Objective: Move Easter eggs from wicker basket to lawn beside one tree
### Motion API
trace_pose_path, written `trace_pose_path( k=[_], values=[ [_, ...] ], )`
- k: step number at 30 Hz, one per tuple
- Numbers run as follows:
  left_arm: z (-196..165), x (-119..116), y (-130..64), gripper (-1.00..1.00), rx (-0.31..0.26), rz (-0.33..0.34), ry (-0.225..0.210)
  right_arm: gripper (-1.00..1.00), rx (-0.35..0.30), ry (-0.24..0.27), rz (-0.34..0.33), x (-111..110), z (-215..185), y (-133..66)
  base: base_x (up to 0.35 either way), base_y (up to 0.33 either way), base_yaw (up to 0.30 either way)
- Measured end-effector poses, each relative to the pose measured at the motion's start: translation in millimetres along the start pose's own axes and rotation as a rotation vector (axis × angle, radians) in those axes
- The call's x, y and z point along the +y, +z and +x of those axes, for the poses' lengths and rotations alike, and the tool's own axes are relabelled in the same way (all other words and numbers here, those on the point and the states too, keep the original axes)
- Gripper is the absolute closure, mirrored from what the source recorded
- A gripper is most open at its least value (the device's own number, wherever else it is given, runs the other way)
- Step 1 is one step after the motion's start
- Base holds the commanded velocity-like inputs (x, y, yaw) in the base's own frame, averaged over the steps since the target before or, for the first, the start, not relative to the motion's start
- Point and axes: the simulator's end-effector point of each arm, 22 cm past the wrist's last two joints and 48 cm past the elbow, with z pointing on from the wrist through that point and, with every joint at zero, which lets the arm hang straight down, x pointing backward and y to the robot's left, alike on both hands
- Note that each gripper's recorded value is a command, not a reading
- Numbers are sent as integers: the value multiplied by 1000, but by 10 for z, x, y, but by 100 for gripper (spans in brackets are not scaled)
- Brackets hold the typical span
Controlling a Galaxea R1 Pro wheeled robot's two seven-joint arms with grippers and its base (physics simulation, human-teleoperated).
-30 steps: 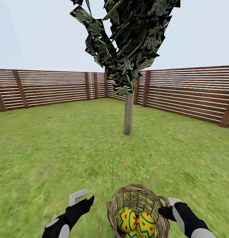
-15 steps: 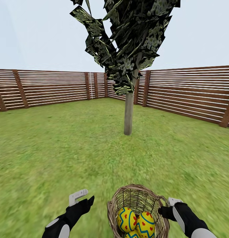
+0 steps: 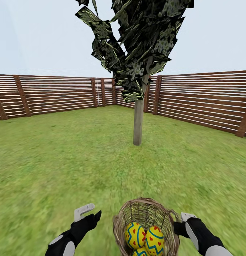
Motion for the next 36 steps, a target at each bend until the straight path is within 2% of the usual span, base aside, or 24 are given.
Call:
trace_pose_path(
  k=[15, 24, 36],
  values=[
    [6, -4, 2, -100, 1, 1, 0, 100, 1, 9, -6, 17, 5, 2, 0, 0, 0],
    [29, -10, 13, -100, 5, 8, -16, 100, 0, 9, -6, 8, 2, 1, 0, 0, 0],
    [-184, -121, -97, -100, 4, 9, -16, 100, -1, 4, -1, 5, -159, -210, 0, 0, 0]
  ],
)
